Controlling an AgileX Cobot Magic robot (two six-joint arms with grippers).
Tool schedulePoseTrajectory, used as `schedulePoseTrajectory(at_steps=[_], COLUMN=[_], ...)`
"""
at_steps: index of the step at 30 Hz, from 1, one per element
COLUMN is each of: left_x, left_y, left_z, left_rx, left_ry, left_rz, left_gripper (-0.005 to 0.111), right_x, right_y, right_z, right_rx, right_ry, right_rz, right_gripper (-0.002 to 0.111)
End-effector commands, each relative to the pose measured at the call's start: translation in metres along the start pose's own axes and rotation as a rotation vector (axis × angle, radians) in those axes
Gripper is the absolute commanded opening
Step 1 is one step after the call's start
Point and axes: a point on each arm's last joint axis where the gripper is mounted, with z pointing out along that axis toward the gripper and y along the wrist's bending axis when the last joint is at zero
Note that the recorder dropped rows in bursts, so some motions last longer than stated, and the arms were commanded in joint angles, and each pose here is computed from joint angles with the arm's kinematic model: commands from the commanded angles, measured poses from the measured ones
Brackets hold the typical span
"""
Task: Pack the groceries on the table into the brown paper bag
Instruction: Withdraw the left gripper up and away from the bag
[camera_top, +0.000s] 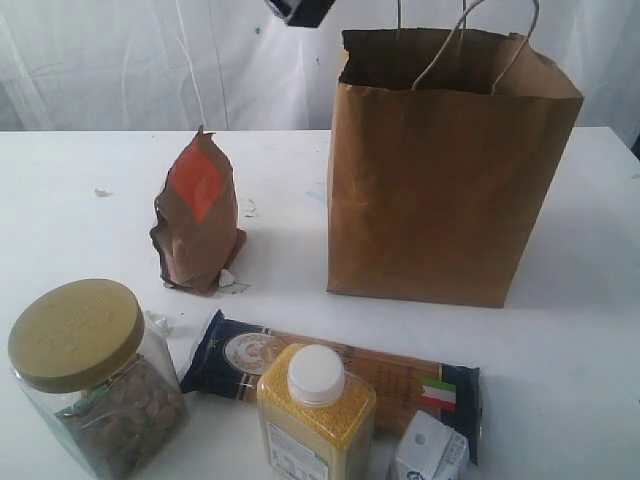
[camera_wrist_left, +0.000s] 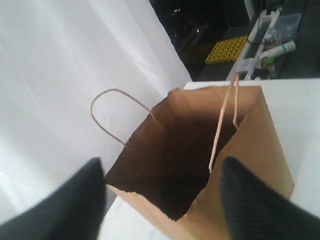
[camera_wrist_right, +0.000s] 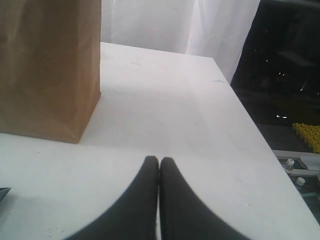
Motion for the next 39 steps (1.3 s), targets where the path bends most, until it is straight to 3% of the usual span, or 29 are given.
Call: schedulePoseTrajectory(at_steps=[1, 2, 3, 6, 9, 12, 16, 20, 25, 30, 33, 36, 39], left_x=[0.009, 0.013, 0.017, 0.028, 0.043, 0.064, 0.117, 0.183, 0.239, 0.272, 0.278, 0.274, 0.263], left_y=[-0.001, 0.000, 0.001, 0.008, 0.030, 0.064, 0.110, 0.123, 0.094, 0.034, 0.000, -0.025, -0.039], left_z=[-0.010, -0.011, -0.011, -0.015, -0.022, -0.035, -0.065, -0.097, -0.129, -0.153, -0.163, -0.174, -0.185], left_rx=[0.027, 0.027, 0.024, -0.028, -0.175, -0.362, -0.608, -0.774, -0.826, -0.874, -0.922, -0.936, -0.966], left_ry=[0.133, 0.183, 0.221, 0.363, 0.483, 0.560, 0.664, 0.770, 0.791, 0.694, 0.526, 0.419, 0.327], left_rz=[0.135, 0.172, 0.195, 0.244, 0.193, 0.026, -0.283, -0.603, -0.746, -0.806, -0.871, -0.824, -0.780], left_gripper=[0.023, 0.004, 0.001, 0.001, 0.001, 0.001, 0.001, 0.001, 0.001, 0.000, 0.000, 0.000, 0.000], right_x=[-0.002, -0.002, -0.002, -0.002, -0.002, -0.002, -0.002, -0.002, -0.002, -0.002, -0.002, -0.002, -0.002], right_y=[-0.001, -0.001, -0.001, -0.001, -0.001, -0.001, -0.001, -0.001, -0.001, -0.001, -0.001, -0.001, -0.001], right_z=[-0.001, -0.001, -0.001, -0.001, -0.001, -0.001, -0.001, -0.001, -0.001, -0.001, -0.001, -0.001, -0.001], right_rx=[0.010, 0.010, 0.010, 0.010, 0.010, 0.010, 0.010, 0.010, 0.010, 0.010, 0.010, 0.010, 0.010], right_ry=[-0.019, -0.019, -0.019, -0.019, -0.019, -0.019, -0.019, -0.019, -0.019, -0.019, -0.019, -0.019, -0.019], right_rz=[0.001, 0.001, 0.001, 0.001, 0.001, 0.001, 0.001, 0.001, 0.001, 0.001, 0.001, 0.001, 0.001], right_gripper=[0.000, 0.000, 0.000, 0.000, 0.000, 0.000, 0.000, 0.000, 0.000, 0.000, 0.000, 0.000, 0.000])
